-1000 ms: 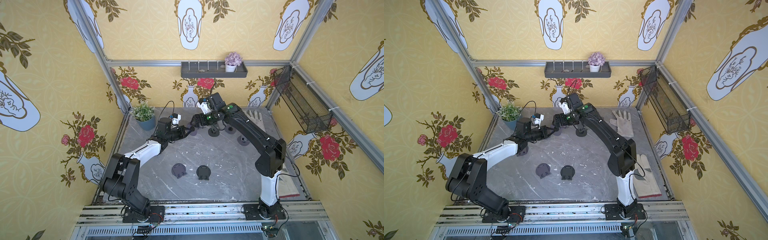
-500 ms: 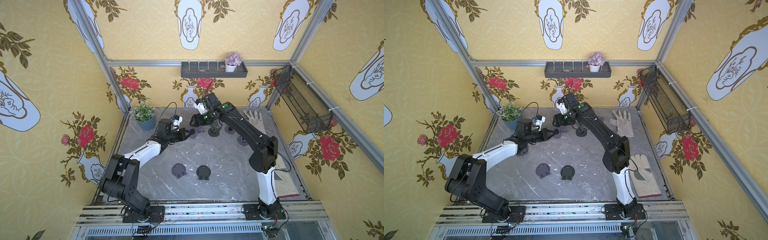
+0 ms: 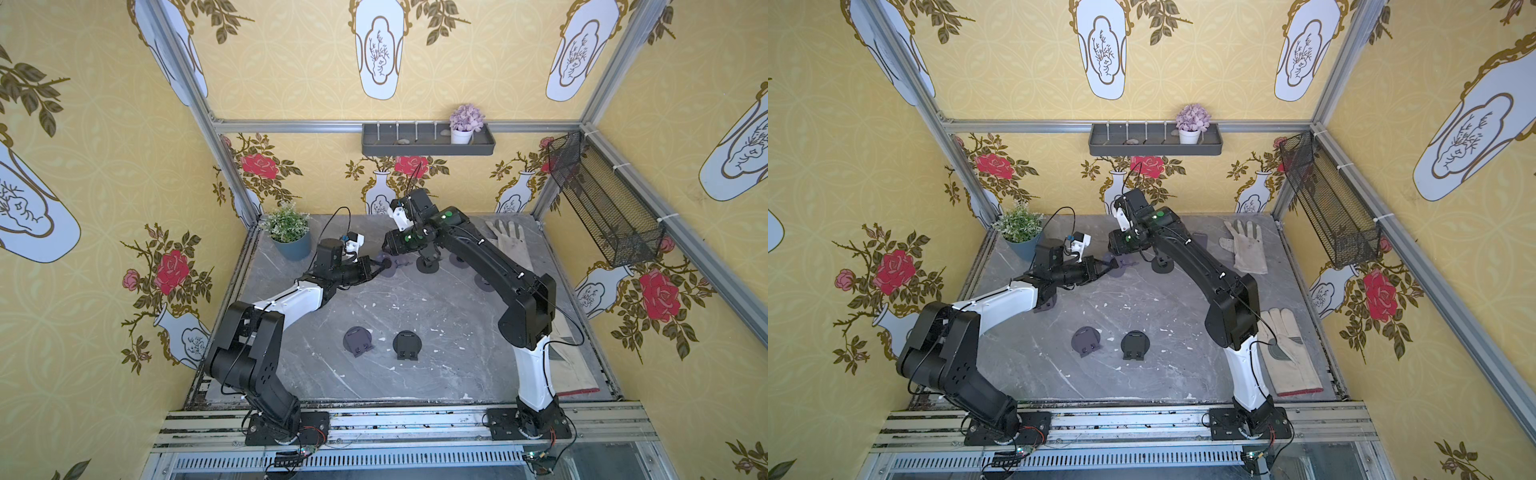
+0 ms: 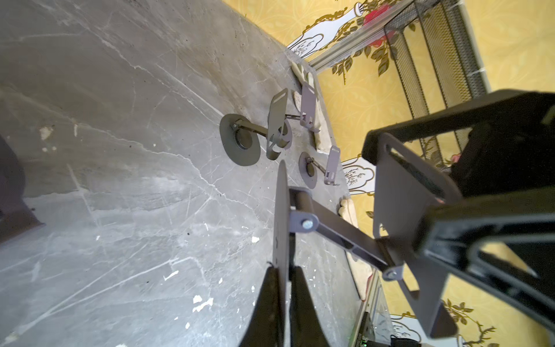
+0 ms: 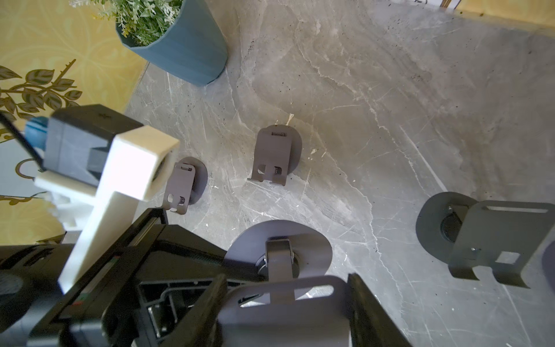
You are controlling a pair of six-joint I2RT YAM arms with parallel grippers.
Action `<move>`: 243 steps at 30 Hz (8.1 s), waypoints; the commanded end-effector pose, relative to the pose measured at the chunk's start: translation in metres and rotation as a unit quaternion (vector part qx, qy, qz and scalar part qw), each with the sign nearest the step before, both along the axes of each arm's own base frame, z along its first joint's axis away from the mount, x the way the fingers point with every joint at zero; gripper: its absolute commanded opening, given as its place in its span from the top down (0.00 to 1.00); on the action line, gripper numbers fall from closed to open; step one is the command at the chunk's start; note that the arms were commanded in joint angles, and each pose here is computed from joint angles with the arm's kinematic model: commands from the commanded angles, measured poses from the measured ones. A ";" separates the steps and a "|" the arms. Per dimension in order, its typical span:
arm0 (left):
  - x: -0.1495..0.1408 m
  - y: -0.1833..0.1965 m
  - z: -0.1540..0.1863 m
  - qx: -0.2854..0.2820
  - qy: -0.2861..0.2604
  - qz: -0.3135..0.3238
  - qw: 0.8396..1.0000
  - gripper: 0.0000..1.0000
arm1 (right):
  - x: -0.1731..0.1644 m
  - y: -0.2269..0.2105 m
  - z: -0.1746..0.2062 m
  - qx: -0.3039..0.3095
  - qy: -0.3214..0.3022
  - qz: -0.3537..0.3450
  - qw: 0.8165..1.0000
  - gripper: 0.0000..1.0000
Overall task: Open the phone stand
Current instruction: Open the phone stand, then place the phone stand at the center of the board, then pick up the phone stand at the center of the board.
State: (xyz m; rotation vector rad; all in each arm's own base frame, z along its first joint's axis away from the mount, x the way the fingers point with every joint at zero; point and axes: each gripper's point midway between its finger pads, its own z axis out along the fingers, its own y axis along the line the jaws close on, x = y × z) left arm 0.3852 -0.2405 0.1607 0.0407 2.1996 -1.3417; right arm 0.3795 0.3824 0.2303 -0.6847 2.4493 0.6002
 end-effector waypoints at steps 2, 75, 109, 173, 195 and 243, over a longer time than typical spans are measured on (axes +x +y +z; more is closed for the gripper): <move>0.022 0.044 -0.034 -0.018 0.098 0.151 0.984 1.00 | -0.006 -0.018 0.017 -0.013 -0.025 -0.029 0.999 0.51; 0.010 0.023 -0.003 0.028 0.016 0.018 0.999 0.01 | -0.030 -0.159 -0.063 -0.195 0.040 -0.231 0.952 0.51; 0.011 0.023 -0.015 0.035 0.027 0.015 0.999 0.01 | 0.040 -0.213 -0.120 -0.208 0.095 -0.301 0.926 0.29; 0.066 0.069 -0.130 0.425 0.209 0.163 0.865 0.18 | -0.017 -0.178 -0.021 -0.078 0.025 -0.242 0.967 0.02; 0.065 0.080 -0.149 0.437 0.216 0.138 0.862 0.29 | -0.019 -0.183 -0.024 -0.081 0.027 -0.249 0.965 0.02; -0.029 0.009 0.004 0.125 -0.073 -0.015 0.989 0.50 | -0.016 -0.015 -0.018 0.169 0.189 -0.080 0.964 0.52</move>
